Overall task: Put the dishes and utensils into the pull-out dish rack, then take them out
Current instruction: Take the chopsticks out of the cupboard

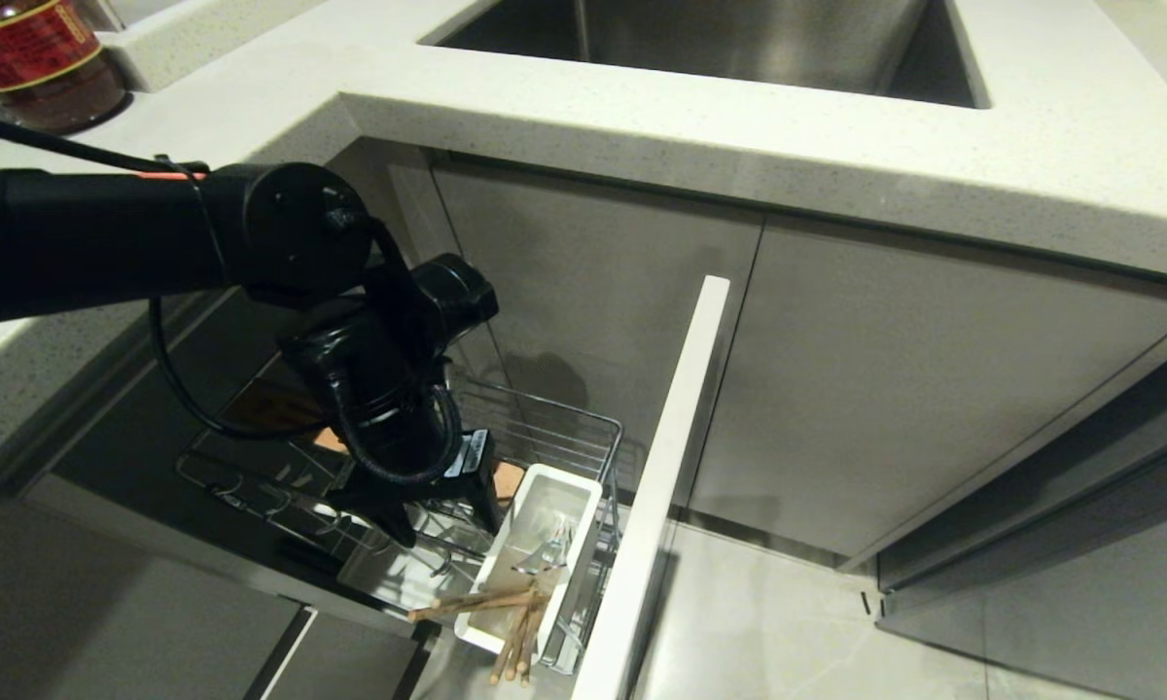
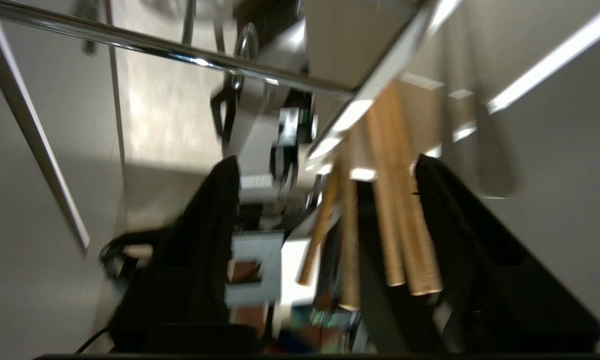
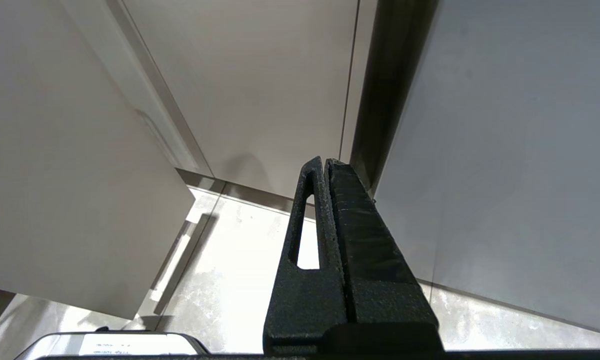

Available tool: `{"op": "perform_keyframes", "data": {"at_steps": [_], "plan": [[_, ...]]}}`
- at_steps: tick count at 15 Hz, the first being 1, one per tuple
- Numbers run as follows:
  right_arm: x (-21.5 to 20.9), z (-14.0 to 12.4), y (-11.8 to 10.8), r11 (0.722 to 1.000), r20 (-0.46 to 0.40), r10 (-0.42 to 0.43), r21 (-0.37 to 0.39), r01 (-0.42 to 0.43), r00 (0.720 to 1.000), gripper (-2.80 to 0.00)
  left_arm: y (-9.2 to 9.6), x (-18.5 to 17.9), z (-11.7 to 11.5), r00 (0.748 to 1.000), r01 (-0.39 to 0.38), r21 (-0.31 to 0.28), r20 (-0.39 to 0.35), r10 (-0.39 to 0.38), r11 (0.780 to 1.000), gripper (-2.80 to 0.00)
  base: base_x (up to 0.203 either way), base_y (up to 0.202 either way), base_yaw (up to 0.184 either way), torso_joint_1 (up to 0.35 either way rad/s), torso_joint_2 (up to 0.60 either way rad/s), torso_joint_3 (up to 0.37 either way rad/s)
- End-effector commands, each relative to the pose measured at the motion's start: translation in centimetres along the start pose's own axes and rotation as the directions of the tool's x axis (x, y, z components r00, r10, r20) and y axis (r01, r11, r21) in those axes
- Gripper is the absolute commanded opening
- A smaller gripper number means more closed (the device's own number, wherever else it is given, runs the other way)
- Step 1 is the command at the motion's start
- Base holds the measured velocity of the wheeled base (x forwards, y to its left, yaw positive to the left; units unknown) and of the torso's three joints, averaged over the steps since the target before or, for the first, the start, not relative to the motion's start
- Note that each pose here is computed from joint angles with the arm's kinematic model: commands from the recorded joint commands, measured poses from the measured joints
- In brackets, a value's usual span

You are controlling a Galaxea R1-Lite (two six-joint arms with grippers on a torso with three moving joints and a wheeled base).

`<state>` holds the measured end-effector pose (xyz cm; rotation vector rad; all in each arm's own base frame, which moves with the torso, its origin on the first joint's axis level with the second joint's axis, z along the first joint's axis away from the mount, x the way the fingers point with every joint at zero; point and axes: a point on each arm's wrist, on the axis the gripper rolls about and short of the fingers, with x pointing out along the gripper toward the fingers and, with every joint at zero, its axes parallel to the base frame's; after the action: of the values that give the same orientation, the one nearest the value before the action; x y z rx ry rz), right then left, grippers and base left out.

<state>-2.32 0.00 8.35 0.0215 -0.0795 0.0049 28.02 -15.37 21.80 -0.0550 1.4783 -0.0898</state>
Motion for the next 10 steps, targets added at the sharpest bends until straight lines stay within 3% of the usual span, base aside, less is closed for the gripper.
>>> {"op": "perform_keyframes", "data": {"at_steps": [1,3,5,10], "plan": [[0.1,-0.7,0.0,1.0,-0.024,0.0,0.0,0.0,1.0,-2.8,0.8,2.4,1.2,0.99,0.03,0.012,-0.137,-0.028,0.999,0.0,0.0,0.0,0.0,0.0,0.0,0.0],[0.1,-0.7,0.0,1.0,-0.024,0.0,0.0,0.0,1.0,-2.8,1.4,2.4,1.1,0.976,0.08,0.062,-0.207,-0.066,0.995,0.0,0.0,0.0,0.0,0.0,0.0,0.0],[0.1,-0.7,0.0,1.0,-0.024,0.0,0.0,0.0,1.0,-2.8,1.4,2.6,1.1,0.965,0.112,0.067,-0.245,-0.093,0.991,0.0,0.0,0.0,0.0,0.0,0.0,0.0],[0.1,-0.7,0.0,1.0,-0.024,0.0,0.0,0.0,1.0,-2.8,1.8,3.9,0.8,0.925,0.137,0.171,-0.375,-0.064,0.976,0.0,0.0,0.0,0.0,0.0,0.0,0.0]]}}
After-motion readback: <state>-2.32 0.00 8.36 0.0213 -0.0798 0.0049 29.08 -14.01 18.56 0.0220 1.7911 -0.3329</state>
